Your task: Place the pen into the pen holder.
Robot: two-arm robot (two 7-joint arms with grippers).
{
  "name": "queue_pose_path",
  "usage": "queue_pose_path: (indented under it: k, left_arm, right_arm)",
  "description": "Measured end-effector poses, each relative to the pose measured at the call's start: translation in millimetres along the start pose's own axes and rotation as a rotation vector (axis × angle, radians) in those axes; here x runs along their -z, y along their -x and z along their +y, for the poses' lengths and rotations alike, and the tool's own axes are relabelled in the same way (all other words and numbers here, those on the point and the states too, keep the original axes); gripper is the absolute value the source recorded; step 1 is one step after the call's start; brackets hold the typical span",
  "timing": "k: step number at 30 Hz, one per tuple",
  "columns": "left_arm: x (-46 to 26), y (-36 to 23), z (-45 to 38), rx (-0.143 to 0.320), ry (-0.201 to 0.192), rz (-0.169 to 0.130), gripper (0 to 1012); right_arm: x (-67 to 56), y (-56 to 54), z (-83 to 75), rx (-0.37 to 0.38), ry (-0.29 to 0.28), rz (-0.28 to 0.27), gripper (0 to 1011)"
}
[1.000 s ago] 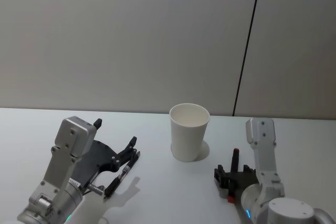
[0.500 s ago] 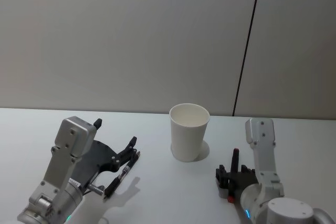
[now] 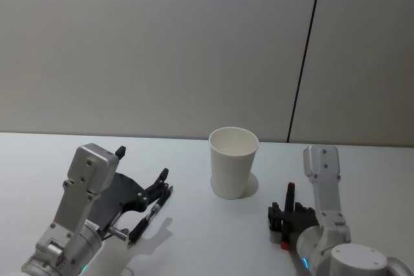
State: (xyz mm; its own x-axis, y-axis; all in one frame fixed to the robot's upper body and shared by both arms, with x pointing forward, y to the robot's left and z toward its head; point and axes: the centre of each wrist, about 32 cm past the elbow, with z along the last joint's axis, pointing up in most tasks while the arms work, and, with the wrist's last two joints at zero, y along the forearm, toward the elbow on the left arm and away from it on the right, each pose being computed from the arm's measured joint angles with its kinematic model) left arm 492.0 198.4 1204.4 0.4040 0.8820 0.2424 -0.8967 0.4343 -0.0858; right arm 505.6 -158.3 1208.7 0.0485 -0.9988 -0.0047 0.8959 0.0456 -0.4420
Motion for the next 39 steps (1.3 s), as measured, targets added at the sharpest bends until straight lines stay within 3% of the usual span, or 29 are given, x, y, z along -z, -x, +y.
queue_pose_path:
  k: [16, 28, 39]
  left_arm:
    - [0.0, 0.0, 0.0, 0.000, 0.000, 0.000, 1000]
    - [0.0, 0.0, 0.0, 0.000, 0.000, 0.000, 1000]
    - [0.0, 0.0, 0.0, 0.000, 0.000, 0.000, 1000]
  right_arm:
    - [0.2, -0.5, 0.4, -0.005, -0.004, 0.004, 357]
    - [0.1, -0.6, 0.4, -0.007, -0.005, 0.005, 185]
    - [0.1, -1.3, 0.3, -0.010, -0.012, 0.006, 185]
